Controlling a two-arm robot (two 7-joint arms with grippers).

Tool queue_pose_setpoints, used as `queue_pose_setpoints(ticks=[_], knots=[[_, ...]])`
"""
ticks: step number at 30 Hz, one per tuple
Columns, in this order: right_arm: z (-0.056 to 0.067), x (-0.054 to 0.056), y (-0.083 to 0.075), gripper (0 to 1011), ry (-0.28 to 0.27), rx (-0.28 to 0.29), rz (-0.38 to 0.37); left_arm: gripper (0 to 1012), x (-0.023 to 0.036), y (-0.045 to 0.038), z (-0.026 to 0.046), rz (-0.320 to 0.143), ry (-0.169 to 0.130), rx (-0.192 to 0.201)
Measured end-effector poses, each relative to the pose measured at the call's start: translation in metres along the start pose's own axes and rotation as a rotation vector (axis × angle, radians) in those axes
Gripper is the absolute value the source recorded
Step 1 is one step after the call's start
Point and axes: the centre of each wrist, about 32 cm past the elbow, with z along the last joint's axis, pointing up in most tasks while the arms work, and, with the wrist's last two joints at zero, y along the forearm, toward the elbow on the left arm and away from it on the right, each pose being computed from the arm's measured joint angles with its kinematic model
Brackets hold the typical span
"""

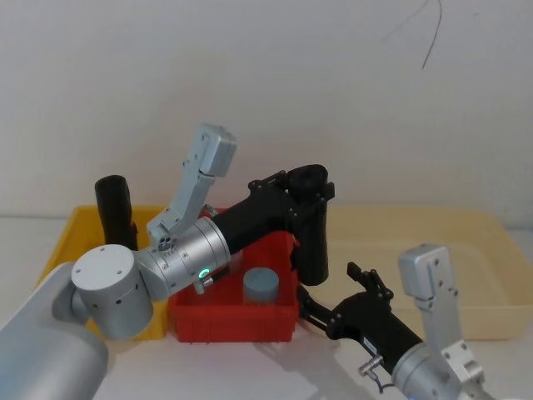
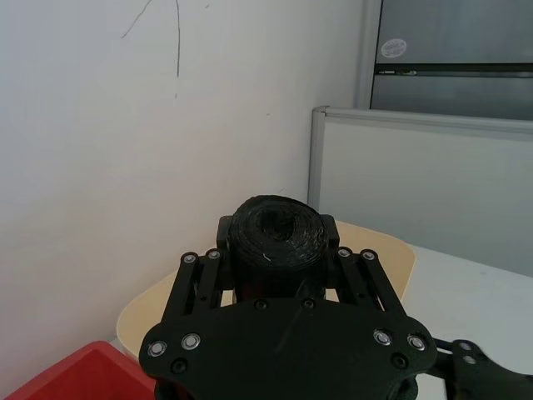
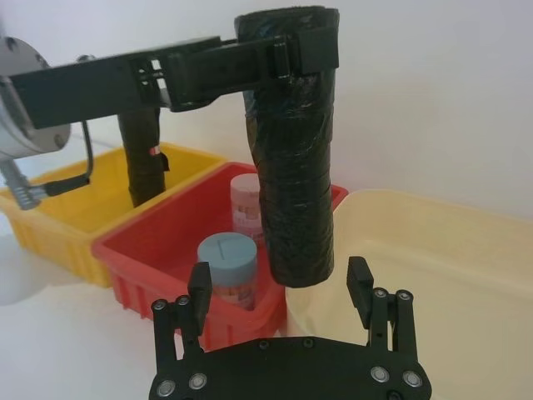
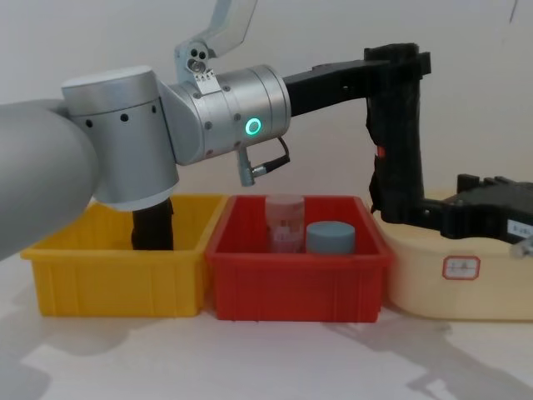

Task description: Pick up the garbage bag with the one hand and transfer it to the other hand.

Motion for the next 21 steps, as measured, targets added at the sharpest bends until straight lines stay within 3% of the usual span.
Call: queue_pose_setpoints(ticks=[21], knots=[[-0.006, 0.019, 0.036, 1000, -0.009, -0.002, 0.002, 544, 0.0, -0.001, -0.0003, -0.004, 0.001, 0.0]])
